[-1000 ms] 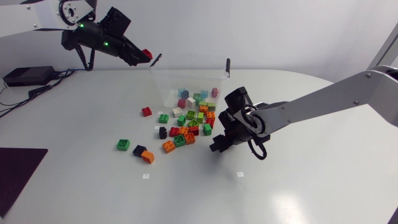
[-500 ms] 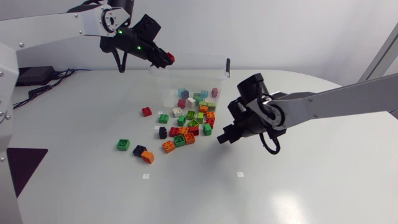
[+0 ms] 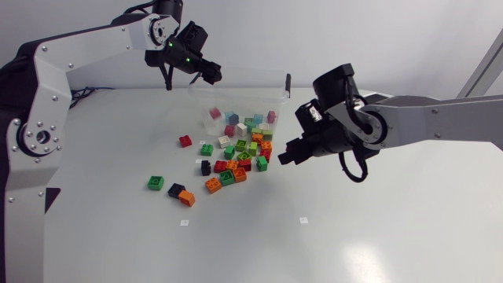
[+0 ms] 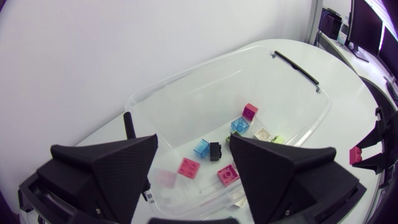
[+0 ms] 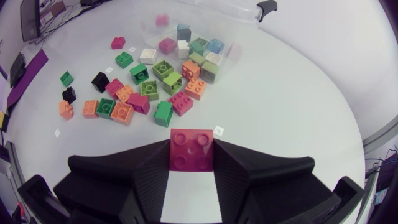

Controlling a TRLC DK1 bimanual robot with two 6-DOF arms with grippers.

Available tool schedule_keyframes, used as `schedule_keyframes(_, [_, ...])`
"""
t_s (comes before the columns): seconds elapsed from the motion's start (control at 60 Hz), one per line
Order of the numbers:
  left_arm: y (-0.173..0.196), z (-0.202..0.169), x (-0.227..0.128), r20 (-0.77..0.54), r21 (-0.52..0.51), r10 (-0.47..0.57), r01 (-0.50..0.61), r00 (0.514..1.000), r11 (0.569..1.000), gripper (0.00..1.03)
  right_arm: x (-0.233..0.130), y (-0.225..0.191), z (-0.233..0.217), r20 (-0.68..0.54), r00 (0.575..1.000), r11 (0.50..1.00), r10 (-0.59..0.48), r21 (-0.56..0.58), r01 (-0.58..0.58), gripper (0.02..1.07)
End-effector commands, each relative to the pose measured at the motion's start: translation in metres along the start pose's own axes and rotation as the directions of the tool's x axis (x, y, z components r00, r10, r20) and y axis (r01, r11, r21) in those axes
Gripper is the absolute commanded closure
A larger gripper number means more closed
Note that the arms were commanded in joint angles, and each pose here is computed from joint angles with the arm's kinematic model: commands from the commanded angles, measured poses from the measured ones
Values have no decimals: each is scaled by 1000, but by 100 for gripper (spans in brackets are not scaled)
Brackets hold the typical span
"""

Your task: Place the duplo bricks in the container

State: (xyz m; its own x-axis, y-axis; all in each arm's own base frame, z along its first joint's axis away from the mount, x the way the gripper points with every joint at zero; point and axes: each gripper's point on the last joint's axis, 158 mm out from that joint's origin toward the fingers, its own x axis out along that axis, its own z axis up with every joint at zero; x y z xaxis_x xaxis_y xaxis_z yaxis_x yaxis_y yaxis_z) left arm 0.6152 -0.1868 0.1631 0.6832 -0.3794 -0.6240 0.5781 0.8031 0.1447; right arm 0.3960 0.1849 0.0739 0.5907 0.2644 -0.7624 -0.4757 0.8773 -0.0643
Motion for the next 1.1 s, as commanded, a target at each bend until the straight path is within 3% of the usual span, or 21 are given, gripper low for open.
schedule_keyframes(0.0, [-1,-2,-6,-15,-28,16,-17,1000,999,5,-15,-2,27,58,998,1000,-5,-1,5,76])
schedule_keyframes(0.267, [16,-4,-67,7,-66,59,-58,998,996,5,-28,0,74,150,989,1000,-2,1,2,76])
schedule_keyframes(0.483, [4,-22,-108,9,-11,59,-59,998,998,5,-27,5,109,201,980,1000,6,6,-7,76])
schedule_keyframes(1.083, [-26,-123,-144,-93,152,17,-3,996,988,5,15,-9,164,268,963,999,-13,39,3,76])
